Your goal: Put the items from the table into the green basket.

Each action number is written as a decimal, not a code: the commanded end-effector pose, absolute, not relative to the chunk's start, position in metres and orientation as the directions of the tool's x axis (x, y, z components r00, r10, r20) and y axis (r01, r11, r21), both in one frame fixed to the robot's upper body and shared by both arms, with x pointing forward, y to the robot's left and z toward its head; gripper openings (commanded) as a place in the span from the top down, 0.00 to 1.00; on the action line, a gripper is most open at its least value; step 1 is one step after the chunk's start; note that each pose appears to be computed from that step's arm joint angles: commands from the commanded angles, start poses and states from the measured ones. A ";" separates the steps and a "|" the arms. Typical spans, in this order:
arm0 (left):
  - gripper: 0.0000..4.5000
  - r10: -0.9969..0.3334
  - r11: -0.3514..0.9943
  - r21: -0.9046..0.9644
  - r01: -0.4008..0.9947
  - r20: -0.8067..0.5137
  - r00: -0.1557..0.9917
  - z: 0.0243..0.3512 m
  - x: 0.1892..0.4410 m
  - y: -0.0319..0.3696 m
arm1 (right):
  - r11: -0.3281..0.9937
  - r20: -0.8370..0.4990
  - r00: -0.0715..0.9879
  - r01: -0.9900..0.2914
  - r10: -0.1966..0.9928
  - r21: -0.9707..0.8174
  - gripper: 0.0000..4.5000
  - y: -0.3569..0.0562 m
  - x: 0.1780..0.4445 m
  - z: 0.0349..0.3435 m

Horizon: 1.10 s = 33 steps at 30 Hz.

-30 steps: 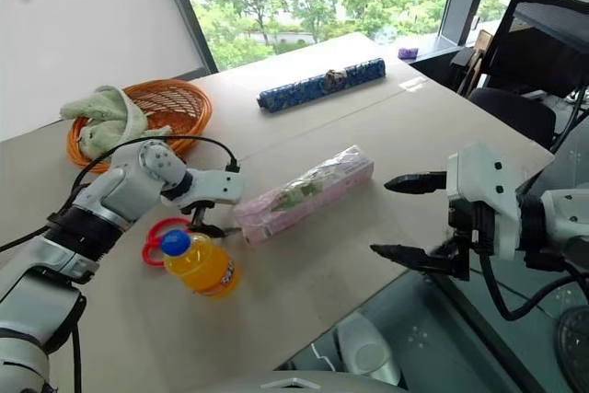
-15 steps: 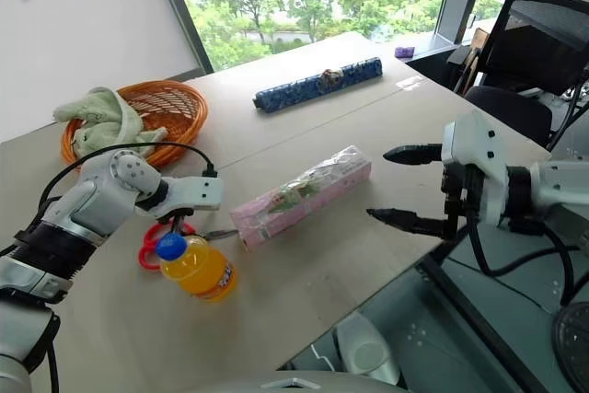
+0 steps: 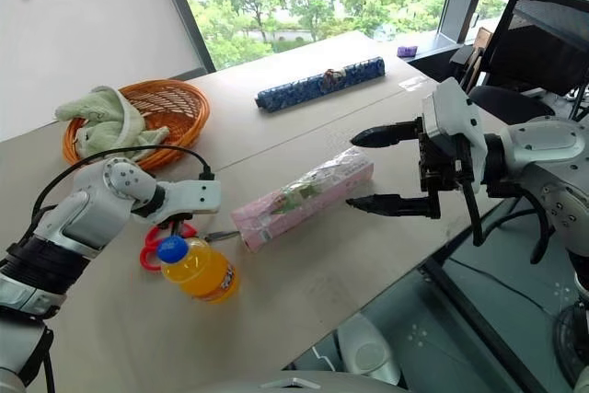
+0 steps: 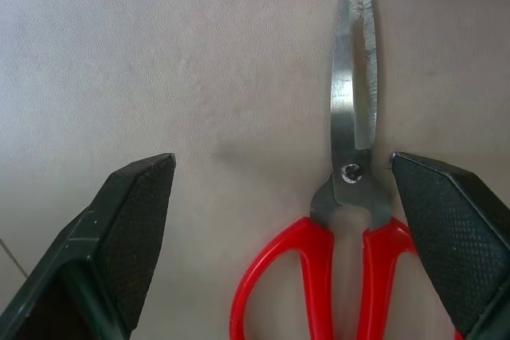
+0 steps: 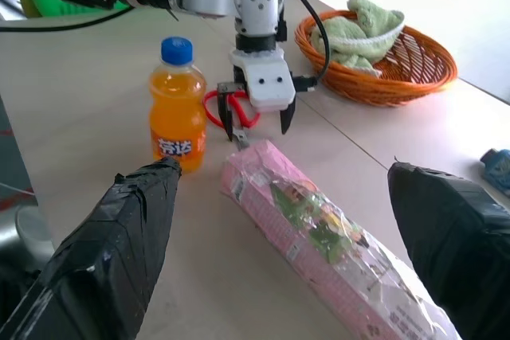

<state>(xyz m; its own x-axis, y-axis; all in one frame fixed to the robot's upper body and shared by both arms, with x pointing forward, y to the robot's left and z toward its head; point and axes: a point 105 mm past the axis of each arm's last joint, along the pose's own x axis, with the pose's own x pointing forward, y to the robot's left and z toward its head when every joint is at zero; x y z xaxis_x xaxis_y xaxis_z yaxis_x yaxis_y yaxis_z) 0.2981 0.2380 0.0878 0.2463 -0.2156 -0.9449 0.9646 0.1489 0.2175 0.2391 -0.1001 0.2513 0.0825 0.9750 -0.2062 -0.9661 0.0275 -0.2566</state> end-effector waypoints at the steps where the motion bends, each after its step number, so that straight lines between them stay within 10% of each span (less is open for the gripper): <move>1: 0.01 -0.192 0.148 0.134 0.980 -0.968 0.161 0.067 0.284 0.240 | 0.006 -0.193 0.070 -0.949 0.979 -0.314 0.00 -0.100 0.233 0.265; 5: 0.19 -0.182 0.139 0.124 0.982 -0.972 0.148 0.064 0.282 0.241 | -0.012 -0.209 0.055 -0.952 0.976 -0.307 0.00 -0.098 0.232 0.265; 13: 1.00 -0.186 0.162 0.126 0.979 -0.970 0.156 0.068 0.279 0.245 | -0.012 -0.224 0.060 -0.952 0.973 -0.307 0.00 -0.096 0.234 0.262; 23: 1.00 -0.313 0.534 0.221 0.816 -0.845 0.433 0.114 0.298 0.265 | 0.000 -0.175 0.062 -0.941 0.983 -0.338 0.00 -0.085 0.243 0.264; 28: 1.00 -0.096 0.905 0.329 0.270 -0.459 0.883 0.199 0.345 0.318 | 0.028 -0.116 0.076 -0.929 0.990 -0.370 0.00 -0.074 0.253 0.269; 33: 1.00 0.386 0.894 0.279 -0.351 -0.077 0.919 0.278 0.322 0.405 | 0.030 -0.041 0.052 -0.910 0.998 -0.414 0.00 -0.057 0.258 0.280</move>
<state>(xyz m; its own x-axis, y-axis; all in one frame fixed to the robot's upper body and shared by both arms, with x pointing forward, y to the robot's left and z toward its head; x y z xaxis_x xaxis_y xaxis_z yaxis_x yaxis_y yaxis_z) 0.3414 0.3662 0.2472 0.9591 0.1797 -0.2188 -0.1135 0.9520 0.2844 0.2589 -0.0618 0.2647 0.0529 0.9955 -0.0782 -0.9365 0.0223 -0.3500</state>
